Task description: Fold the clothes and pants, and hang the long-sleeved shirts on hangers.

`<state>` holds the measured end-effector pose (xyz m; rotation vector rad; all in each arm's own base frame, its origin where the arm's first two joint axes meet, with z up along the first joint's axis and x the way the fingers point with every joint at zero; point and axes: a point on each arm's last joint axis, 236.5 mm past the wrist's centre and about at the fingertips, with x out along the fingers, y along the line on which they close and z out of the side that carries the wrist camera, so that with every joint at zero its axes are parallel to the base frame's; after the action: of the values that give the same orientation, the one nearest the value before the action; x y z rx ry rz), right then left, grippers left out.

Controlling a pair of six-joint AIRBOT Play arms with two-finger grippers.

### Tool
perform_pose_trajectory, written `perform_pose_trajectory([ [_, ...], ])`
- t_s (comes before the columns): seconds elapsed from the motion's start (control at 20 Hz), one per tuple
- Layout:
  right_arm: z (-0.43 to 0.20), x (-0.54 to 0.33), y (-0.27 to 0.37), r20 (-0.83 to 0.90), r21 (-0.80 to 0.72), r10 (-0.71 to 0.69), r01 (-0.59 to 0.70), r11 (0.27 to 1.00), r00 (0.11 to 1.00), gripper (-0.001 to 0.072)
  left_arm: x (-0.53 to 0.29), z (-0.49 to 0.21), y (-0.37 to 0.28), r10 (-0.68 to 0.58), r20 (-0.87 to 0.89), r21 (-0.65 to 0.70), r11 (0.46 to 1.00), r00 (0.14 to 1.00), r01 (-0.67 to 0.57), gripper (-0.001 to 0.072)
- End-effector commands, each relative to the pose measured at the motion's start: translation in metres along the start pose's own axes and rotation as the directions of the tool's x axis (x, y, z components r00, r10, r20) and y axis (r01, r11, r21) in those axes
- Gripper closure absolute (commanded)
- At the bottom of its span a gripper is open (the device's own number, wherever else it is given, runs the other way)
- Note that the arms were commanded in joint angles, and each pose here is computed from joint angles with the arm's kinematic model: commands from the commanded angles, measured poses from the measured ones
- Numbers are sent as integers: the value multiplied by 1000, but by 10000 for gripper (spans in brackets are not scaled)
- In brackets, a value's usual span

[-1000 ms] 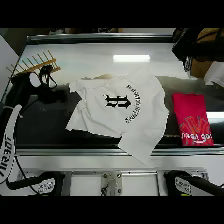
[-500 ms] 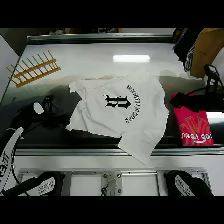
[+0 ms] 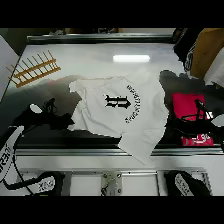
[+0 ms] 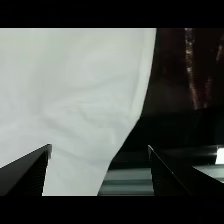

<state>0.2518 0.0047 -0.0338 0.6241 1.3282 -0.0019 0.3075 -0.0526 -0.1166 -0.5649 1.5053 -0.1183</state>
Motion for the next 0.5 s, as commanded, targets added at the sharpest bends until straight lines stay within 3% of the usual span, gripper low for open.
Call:
perform_pose_trajectory([
  [0.0,-28,22,-28,-59,170,-3,13,985,998,53,2,-4,-8,-23,-17,6,1000,1000,23,691],
  [0.45,-24,86,-7,-1,261,67,-65,963,998,54,2,-8,-9,-25,-34,9,1000,999,26,695],
])
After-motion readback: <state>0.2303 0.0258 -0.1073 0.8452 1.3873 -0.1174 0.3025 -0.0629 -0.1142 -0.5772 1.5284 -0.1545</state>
